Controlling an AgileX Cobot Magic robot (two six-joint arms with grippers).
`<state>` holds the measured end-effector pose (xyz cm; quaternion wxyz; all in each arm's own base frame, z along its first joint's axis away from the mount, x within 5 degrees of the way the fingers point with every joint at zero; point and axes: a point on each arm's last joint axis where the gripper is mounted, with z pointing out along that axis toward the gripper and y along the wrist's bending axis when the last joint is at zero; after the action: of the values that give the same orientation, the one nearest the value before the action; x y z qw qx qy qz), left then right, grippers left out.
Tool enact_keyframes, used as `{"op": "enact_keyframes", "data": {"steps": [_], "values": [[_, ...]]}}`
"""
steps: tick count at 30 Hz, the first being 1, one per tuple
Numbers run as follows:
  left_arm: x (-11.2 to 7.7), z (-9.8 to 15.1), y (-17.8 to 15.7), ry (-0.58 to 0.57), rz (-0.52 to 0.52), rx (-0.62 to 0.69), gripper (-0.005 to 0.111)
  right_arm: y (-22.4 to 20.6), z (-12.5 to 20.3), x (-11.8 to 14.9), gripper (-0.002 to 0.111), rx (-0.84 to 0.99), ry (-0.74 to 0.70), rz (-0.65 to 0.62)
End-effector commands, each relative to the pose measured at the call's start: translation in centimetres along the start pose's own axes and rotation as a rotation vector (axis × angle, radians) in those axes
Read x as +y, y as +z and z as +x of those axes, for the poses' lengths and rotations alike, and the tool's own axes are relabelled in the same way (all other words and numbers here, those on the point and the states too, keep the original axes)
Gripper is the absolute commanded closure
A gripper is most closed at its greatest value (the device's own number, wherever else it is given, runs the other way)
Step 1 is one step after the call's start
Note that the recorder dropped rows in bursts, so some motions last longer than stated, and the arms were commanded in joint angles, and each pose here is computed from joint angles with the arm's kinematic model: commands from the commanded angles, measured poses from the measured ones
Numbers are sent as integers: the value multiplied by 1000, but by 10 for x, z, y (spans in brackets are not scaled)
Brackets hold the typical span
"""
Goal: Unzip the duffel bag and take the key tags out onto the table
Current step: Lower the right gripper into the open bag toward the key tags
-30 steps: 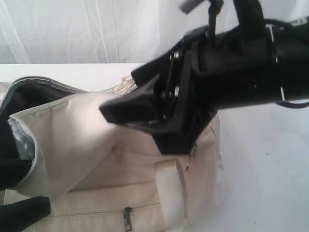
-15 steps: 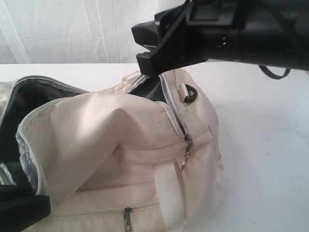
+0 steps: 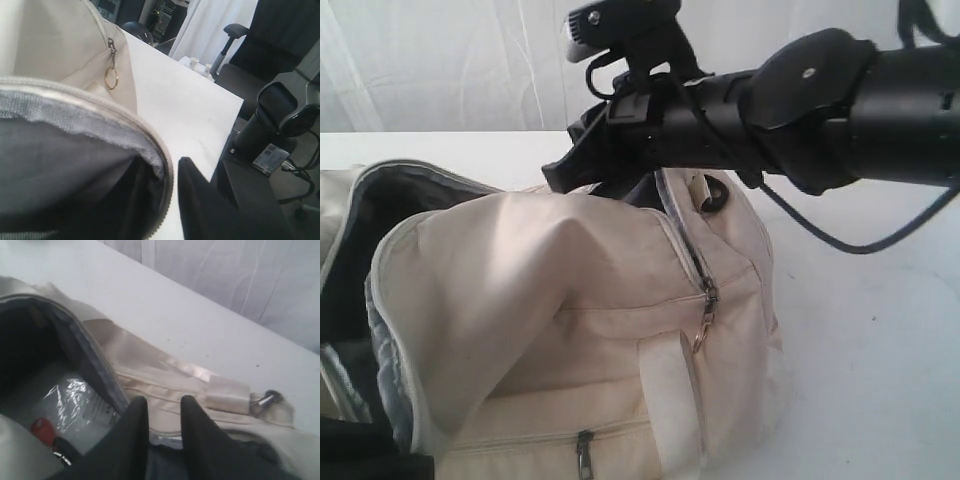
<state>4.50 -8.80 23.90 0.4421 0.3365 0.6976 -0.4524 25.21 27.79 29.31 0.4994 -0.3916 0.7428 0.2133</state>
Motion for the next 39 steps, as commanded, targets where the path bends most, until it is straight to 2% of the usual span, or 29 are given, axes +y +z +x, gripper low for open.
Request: {"op": "enact_keyframes", "data": {"steps": [1, 5, 10, 12, 14, 16, 19, 20, 23, 31, 39], "values": [[-7, 2, 0, 4, 58, 9, 79, 17, 14, 12, 88, 104, 22, -140], [-10, 3, 0, 11, 93, 22, 79, 14, 26, 29, 88, 216, 23, -338], [-11, 4, 0, 92, 106, 22, 79, -20, 43, 66, 88, 487, 33, -871], [-12, 1, 0, 128, 107, 15, 79, -34, 46, 73, 92, 558, 26, -1025], [-14, -7, -1, 160, 107, -2, 79, -35, 46, 73, 99, 557, 17, -1024], [-16, -14, -2, 204, 107, -17, 70, -40, 44, 72, 104, 558, -42, -1015], [-17, -18, -3, 212, 107, -24, 44, -51, 41, 71, 104, 569, -140, -991], [-17, -18, -3, 212, 106, -24, 41, -55, 41, 74, 104, 590, -168, -983], [-13, -19, -3, 211, 60, -33, 41, -65, 44, 91, 104, 647, -223, -989], [-4, -22, -3, 233, -45, -54, 41, -83, 75, 140, 104, 764, -320, -1125], [3, -24, -3, 253, -124, -70, 41, -96, 104, 158, 104, 870, -377, -1186]]}}
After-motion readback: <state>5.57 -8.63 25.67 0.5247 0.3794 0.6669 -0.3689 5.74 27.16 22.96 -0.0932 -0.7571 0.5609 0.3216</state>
